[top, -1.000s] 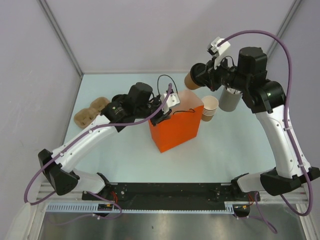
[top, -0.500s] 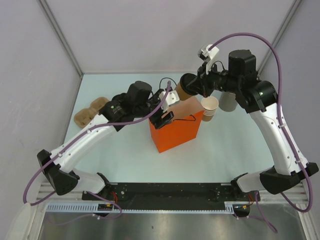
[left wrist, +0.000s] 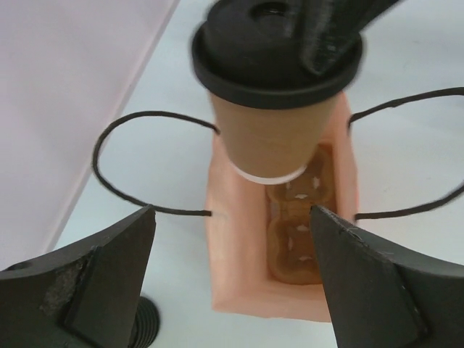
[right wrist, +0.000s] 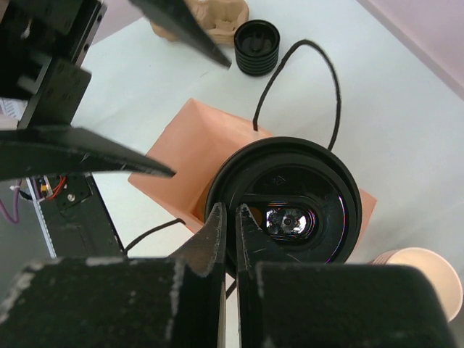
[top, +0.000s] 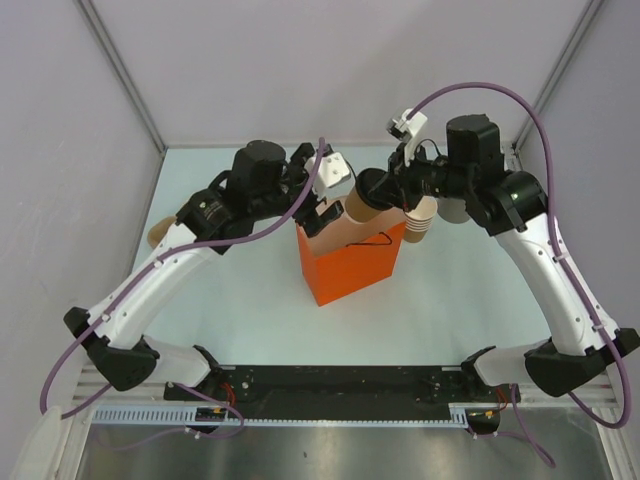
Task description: Pack the takeout coffee
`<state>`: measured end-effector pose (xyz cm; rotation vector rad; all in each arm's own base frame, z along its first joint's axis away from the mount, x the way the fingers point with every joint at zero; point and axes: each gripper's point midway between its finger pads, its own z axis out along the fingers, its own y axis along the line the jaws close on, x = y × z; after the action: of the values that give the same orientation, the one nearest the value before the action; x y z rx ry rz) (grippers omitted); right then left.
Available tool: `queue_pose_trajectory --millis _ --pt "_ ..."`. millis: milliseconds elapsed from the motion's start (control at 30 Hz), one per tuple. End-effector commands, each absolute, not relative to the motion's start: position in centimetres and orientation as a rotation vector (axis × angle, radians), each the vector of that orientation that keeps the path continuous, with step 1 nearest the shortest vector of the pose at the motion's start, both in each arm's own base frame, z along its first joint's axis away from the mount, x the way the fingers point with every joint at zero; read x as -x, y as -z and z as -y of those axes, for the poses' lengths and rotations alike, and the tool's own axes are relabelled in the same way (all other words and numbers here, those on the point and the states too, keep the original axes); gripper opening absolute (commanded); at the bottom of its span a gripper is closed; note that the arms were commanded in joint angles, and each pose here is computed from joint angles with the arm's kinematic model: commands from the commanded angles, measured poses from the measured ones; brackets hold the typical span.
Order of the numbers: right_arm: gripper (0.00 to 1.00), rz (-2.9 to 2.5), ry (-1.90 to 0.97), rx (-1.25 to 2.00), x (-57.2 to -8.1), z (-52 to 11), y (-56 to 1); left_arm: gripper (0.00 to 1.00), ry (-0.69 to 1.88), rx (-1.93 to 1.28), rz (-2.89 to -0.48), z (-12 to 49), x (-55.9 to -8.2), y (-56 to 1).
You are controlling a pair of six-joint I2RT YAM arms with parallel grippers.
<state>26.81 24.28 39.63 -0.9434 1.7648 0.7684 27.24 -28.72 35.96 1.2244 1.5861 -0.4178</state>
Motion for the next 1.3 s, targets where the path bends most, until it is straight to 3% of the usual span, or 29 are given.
queue_pose_trajectory --millis 0,367,833,1100,1267 --pt "0.0 -1.748 -0.741 0.979 -26.5 -24.8 -39.4 0.93 0.277 -1.12 -1.555 26.8 -30.1 -37.9" --pt "0.0 -1.871 -0.66 1.04 -28.5 -25.8 -35.6 0.96 0.213 -1.021 -1.603 25.5 -35.1 -36.3" --pt "0.0 -1.968 -0.553 1.124 -29.3 -26.9 -31.9 0.92 0.267 -1.0 -1.624 26.7 -38.6 -34.9" --pt "0.0 -2.01 -0.512 1.172 -29.1 -27.0 -30.1 0.79 0.28 -0.968 -1.64 26.8 -39.3 -34.5" --pt "0.0 -2.043 -0.49 1.195 -29.5 -27.2 -28.6 0.65 0.254 -0.931 -1.662 26.3 -39.9 -33.9"
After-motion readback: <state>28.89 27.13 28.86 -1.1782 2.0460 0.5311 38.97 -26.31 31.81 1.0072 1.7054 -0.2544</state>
